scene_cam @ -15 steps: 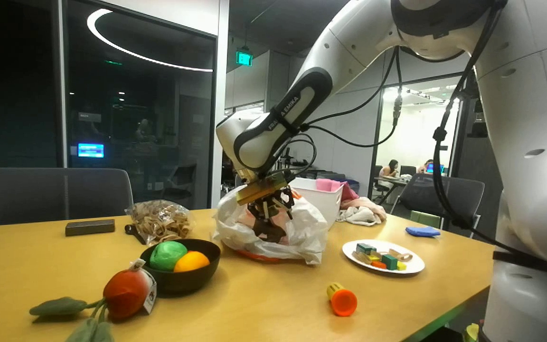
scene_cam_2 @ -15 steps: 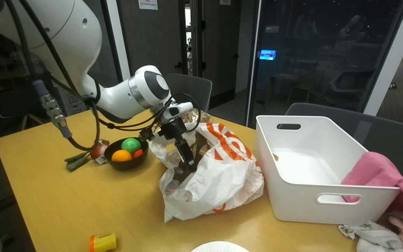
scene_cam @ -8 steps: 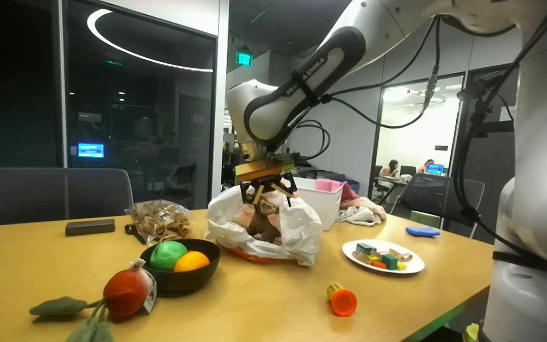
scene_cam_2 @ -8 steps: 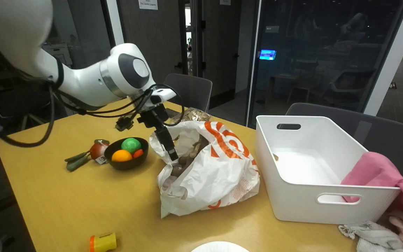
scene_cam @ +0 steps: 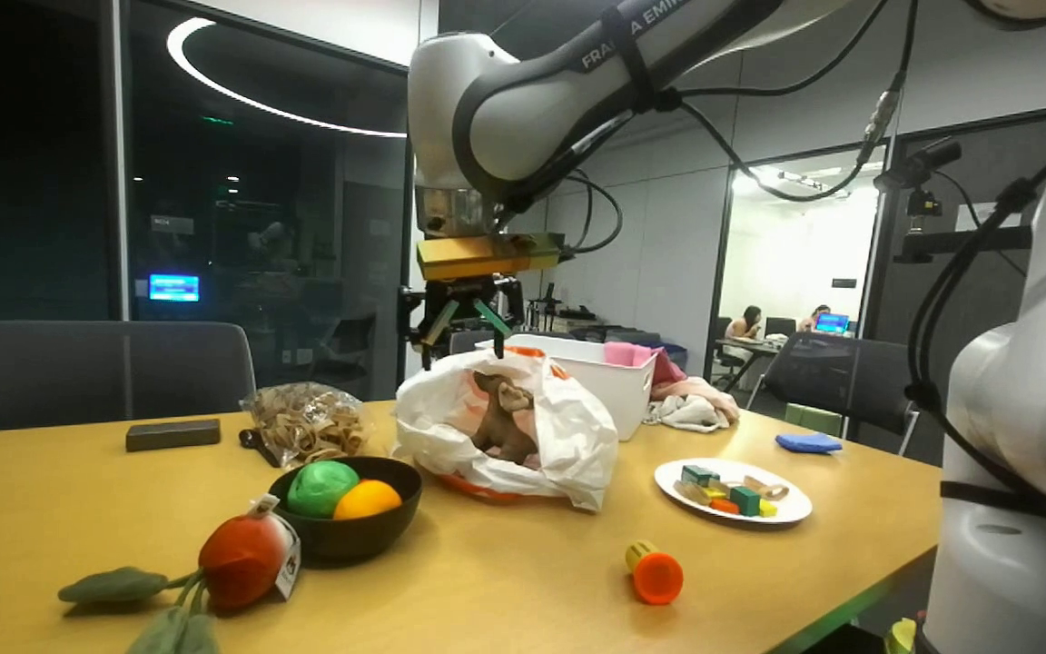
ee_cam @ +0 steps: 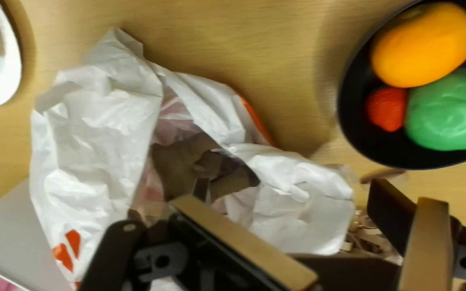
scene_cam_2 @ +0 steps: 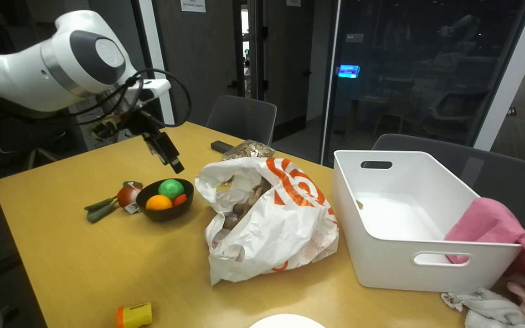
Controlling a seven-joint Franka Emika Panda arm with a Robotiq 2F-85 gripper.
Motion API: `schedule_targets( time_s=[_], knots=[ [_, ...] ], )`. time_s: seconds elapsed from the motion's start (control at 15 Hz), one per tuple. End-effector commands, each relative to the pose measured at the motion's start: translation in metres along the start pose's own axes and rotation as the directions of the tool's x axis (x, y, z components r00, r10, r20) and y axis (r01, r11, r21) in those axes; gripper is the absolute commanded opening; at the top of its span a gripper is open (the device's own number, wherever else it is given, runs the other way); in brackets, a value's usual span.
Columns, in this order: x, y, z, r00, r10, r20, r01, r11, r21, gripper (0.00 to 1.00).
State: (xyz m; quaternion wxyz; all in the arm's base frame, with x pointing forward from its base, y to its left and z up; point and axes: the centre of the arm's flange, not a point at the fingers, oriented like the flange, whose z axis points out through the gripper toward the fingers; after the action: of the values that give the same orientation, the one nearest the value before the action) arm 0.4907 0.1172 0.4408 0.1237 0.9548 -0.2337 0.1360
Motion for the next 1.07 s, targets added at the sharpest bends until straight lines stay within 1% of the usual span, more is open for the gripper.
schedule_targets(
  time_s=[0.0, 0.13, 0.33, 0.47, 0.53, 0.6, 0.67, 0.73, 0.8, 0.87, 1.0],
  knots=[
    [0.006, -0.048, -0.012, 0.985, -0.172, -0.02, 0.174, 0.98, 0.1, 1.0],
    [0.008, -0.071, -0.015, 0.963, -0.268, -0.025, 0.268, 0.952, 0.146, 1.0],
    [0.007, -0.097, -0.02, 0.92, -0.391, -0.015, 0.384, 0.894, 0.232, 1.0],
    [0.003, -0.112, -0.024, 0.882, -0.471, -0.008, 0.452, 0.843, 0.292, 1.0],
    [0.001, -0.118, -0.027, 0.859, -0.512, -0.008, 0.487, 0.812, 0.321, 1.0],
    [-0.003, -0.125, -0.029, 0.833, -0.553, -0.007, 0.521, 0.781, 0.344, 1.0],
    [-0.005, -0.129, -0.033, 0.8, -0.6, -0.006, 0.561, 0.744, 0.362, 1.0],
    [-0.013, -0.118, -0.021, 0.848, -0.53, -0.004, 0.502, 0.802, 0.324, 1.0],
    [-0.015, -0.122, -0.023, 0.83, -0.558, -0.007, 0.527, 0.779, 0.341, 1.0],
    [-0.016, -0.125, -0.025, 0.819, -0.574, -0.01, 0.541, 0.766, 0.347, 1.0],
    [-0.016, -0.127, -0.025, 0.812, -0.584, -0.012, 0.551, 0.759, 0.348, 1.0]
  ],
)
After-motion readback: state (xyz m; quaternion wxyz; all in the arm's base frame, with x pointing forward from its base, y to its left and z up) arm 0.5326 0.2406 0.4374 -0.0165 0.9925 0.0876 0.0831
